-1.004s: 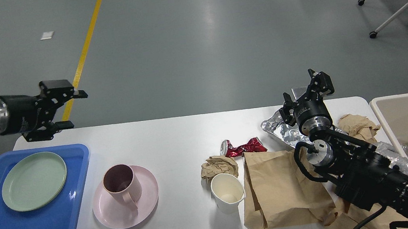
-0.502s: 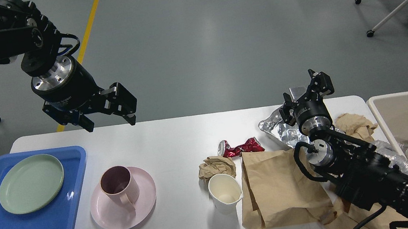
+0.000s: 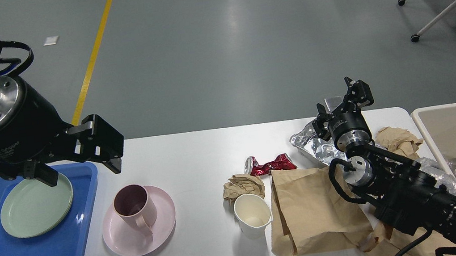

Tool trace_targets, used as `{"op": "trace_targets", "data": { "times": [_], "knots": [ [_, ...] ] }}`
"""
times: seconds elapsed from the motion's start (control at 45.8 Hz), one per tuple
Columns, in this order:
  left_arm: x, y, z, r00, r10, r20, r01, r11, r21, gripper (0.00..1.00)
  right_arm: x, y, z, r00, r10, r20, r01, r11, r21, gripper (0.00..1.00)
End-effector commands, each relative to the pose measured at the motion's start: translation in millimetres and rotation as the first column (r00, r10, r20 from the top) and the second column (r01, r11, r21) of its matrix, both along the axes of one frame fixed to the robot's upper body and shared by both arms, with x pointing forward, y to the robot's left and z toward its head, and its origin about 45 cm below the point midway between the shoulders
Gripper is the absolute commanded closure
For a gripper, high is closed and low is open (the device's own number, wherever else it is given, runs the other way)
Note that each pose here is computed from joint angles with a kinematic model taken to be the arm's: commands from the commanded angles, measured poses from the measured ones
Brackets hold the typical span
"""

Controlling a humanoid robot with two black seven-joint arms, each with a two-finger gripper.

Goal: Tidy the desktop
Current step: 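Raise the left gripper off the blue tray and swing it outward, then lower the left gripper onto the teal cup beside the tray and grasp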

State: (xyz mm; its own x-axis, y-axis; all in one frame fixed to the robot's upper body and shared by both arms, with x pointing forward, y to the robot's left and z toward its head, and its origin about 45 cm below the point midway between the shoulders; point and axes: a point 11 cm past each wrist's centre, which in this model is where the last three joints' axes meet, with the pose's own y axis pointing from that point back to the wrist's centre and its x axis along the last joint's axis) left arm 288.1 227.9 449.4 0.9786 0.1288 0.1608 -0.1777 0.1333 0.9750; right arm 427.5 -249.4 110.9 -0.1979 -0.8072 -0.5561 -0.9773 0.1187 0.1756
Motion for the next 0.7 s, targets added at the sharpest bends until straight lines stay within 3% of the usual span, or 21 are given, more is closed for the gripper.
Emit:
{"op": "trace_targets", "data": {
  "times": [0.0,0.131,0.262,0.458,0.677],
  "knots": [
    [0,9,0,0.999,0.036,-0.002,-0.036,0.999,-0.012,0.03,0,0,0,1.000,0.000,0.000,0.000,1.000,0.000,0.00],
    [3,13,1,0.999,0.048,0.024,-0.048,0.999,-0.026,0.03,0,0,0,1.000,0.001,-0.001,-0.001,1.000,0.001,0.00],
    [-6,17,1,0.997,0.061,-0.054,-0.063,0.997,-0.038,0.03,0,0,0,1.000,0.000,0.000,0.000,1.000,0.000,0.00],
    [-8,23,-2,0.996,0.065,-0.067,-0.066,0.998,-0.016,0.05,0,0,0,1.000,0.001,-0.001,-0.001,1.000,0.001,0.00],
    [-5,63,-52,0.985,0.121,-0.120,-0.115,0.992,0.054,0.13,0,0,0,1.000,0.000,0.000,0.000,1.000,0.000,0.00]
  ]
}}
